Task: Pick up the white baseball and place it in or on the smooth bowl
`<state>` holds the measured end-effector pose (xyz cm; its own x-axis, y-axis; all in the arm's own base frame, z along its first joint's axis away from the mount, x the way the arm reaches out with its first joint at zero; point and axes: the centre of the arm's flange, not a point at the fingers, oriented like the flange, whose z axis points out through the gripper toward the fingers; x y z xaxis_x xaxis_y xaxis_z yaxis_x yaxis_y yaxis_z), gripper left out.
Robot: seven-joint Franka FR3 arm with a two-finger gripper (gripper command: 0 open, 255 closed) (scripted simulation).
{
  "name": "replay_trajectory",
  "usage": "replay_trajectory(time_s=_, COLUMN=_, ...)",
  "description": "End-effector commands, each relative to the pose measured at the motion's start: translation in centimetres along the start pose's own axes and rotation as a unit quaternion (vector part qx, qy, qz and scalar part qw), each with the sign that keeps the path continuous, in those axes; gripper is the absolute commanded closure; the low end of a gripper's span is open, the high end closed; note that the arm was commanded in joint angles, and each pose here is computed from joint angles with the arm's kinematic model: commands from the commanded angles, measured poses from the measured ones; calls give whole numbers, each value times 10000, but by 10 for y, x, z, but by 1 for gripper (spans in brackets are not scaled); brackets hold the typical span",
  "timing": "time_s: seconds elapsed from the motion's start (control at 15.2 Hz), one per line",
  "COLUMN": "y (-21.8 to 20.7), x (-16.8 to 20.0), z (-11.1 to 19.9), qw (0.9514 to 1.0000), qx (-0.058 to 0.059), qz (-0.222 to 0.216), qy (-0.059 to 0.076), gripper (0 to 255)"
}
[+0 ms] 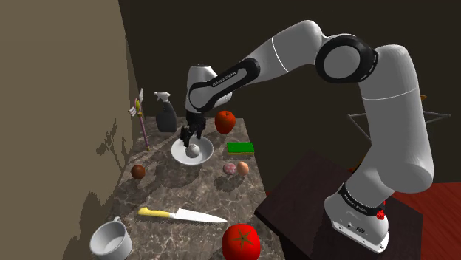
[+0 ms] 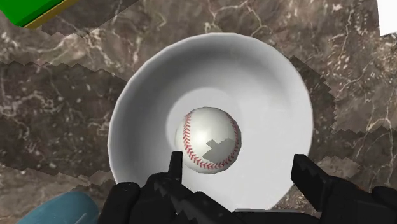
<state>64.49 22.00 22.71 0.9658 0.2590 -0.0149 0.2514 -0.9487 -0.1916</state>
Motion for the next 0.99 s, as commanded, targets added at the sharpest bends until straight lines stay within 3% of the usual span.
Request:
replay_trajectory(time_s=0.0, y=0, x=0, z=0, qw=10000, qx=0, qz=0, qy=0, gripper=0)
replay_trajectory(time_s=0.13, y=0, x=0, z=0, qw=10000, qx=0, qz=0, qy=0, gripper=0)
replay_trajectory(time_s=0.4, y=0, x=0, z=-50, qw=10000, qx=0, qz=0, qy=0, gripper=0)
replay_trajectory(time_s=0.92, y=0, x=0, z=-50, qw=10000, qx=0, qz=0, qy=0, gripper=0)
